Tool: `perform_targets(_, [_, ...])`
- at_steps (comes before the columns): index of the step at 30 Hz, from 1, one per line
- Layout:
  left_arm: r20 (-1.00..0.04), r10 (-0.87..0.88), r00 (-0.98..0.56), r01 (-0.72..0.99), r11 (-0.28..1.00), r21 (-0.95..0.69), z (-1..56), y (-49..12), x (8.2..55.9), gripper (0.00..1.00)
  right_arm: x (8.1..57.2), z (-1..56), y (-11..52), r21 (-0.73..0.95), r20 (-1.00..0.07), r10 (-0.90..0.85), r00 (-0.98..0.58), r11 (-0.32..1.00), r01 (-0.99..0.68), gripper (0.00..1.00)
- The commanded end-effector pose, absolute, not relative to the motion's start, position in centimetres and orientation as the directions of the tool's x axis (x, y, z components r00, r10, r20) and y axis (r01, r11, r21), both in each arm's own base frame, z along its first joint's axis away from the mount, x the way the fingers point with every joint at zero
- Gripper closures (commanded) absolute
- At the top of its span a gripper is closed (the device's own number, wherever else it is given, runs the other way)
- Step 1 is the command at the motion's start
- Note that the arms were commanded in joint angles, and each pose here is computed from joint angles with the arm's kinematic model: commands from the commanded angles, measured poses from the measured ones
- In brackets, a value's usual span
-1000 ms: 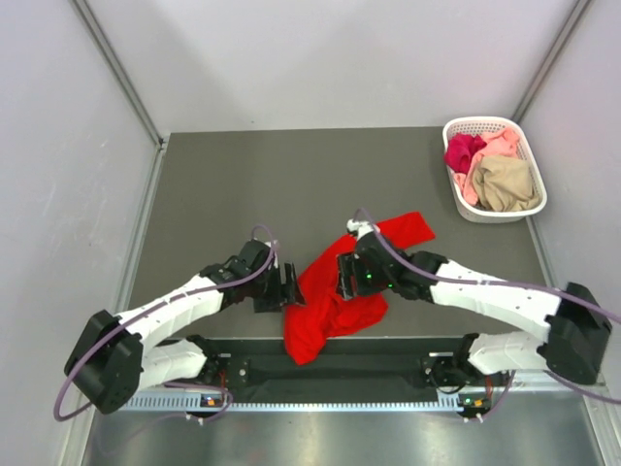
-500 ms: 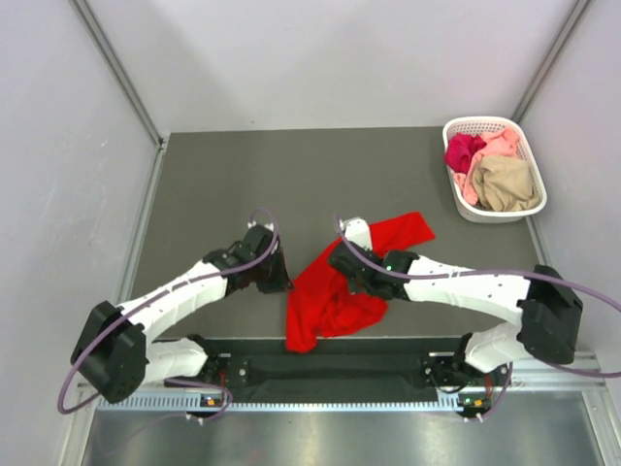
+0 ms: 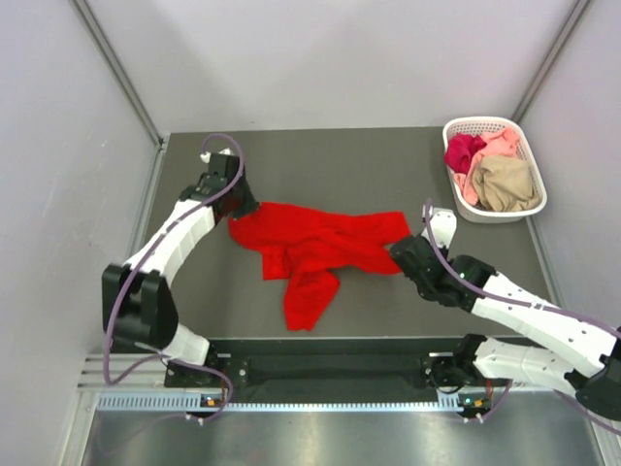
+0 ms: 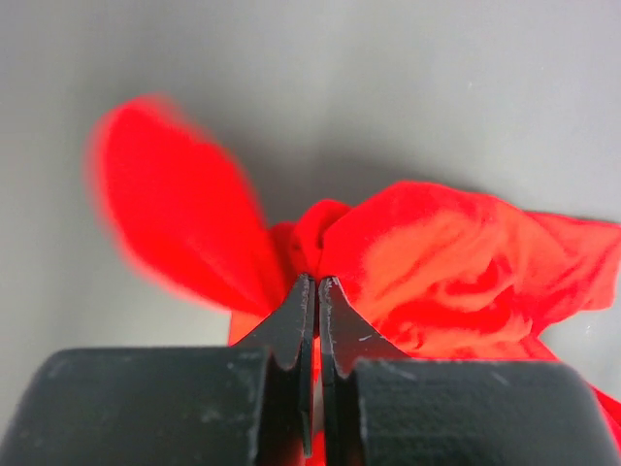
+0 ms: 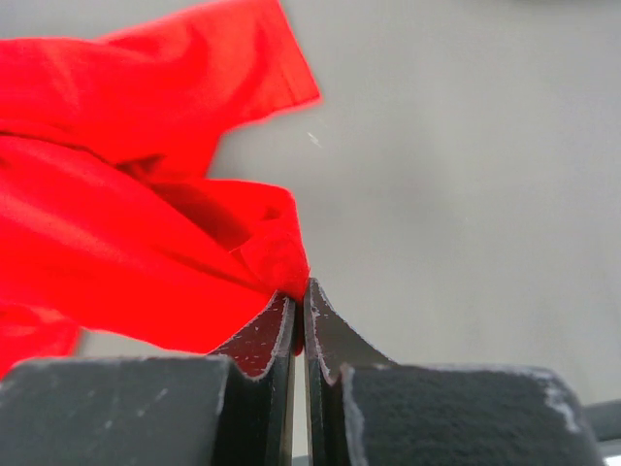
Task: Fold and stack the t-shirts
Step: Flatten the tshirt out
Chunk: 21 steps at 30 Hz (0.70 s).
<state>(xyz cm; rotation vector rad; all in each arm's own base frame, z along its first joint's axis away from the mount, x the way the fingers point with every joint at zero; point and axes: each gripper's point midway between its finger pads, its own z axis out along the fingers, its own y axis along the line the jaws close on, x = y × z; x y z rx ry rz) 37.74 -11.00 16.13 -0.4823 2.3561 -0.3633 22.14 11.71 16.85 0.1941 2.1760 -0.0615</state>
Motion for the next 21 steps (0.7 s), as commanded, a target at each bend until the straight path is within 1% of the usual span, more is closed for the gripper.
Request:
perform_targets(1, [-0.569,-0.393,-0.723,-0.155,0.894,-0.420,15.8,-13.2,41.1,1.00,21.5,15.2,10.8,0.087,-0.806,0.191,-0.561,0.975,0.206,1.00])
perform_targets(3, [-0.560,-0.381,-0.735,-0.127,0.889,-0.439,16.2,-14.2,42.7,1.00,21.2,14.2,11.8,0.141,-0.785,0.221,-0.579,0.973,0.182,1.00])
perform_targets(4, [-0.533,-0.370,-0.761,-0.124,0.889,-0.440,14.8,-14.7,43.3,1.00,20.9,13.9,12.1,0.150,-0.774,0.225,-0.591,0.973,0.173,1.00])
perform_targets(5, [-0.518,-0.356,-0.777,-0.098,0.882,-0.460,14.8,-15.4,43.5,1.00,20.7,13.1,11.9,0.144,-0.766,0.224,-0.602,0.973,0.179,1.00])
perform_targets(7, [-0.505,-0.354,-0.787,-0.099,0.880,-0.464,14.7,-15.9,44.4,1.00,20.5,12.4,11.8,0.144,-0.757,0.231,-0.611,0.971,0.190,1.00])
perform_targets(10, [-0.523,-0.342,-0.781,-0.121,0.904,-0.410,15.1,-14.8,44.7,1.00,20.2,11.6,9.9,0.079,-0.774,0.212,-0.597,0.967,0.241,1.00])
perform_targets(11, [-0.549,-0.339,-0.764,-0.153,0.922,-0.357,15.0,-13.6,44.9,1.00,20.2,11.7,9.2,0.074,-0.781,0.222,-0.583,0.961,0.267,1.00])
perform_targets(12, [-0.551,-0.332,-0.765,-0.169,0.930,-0.326,15.4,-13.0,44.6,1.00,19.8,11.8,8.1,0.037,-0.785,0.207,-0.583,0.956,0.291,1.00])
perform_targets(16, [-0.620,-0.300,-0.725,-0.229,0.954,-0.194,17.5,-9.7,43.9,1.00,20.8,15.0,5.7,0.033,-0.842,0.221,-0.492,0.932,0.362,1.00])
perform_targets(19, [-0.689,-0.300,-0.660,-0.261,0.951,-0.164,20.9,-8.0,43.3,1.00,22.3,18.8,4.8,0.064,-0.877,0.237,-0.417,0.920,0.387,1.00])
perform_targets(20, [-0.708,-0.303,-0.638,-0.268,0.949,-0.165,21.9,-7.7,43.1,1.00,23.0,20.9,4.3,0.067,-0.894,0.227,-0.386,0.920,0.386,1.00])
perform_targets(21, [-0.741,-0.310,-0.595,-0.269,0.946,-0.179,24.2,-7.3,42.8,1.00,23.6,22.3,4.3,0.088,-0.906,0.233,-0.353,0.920,0.382,1.00])
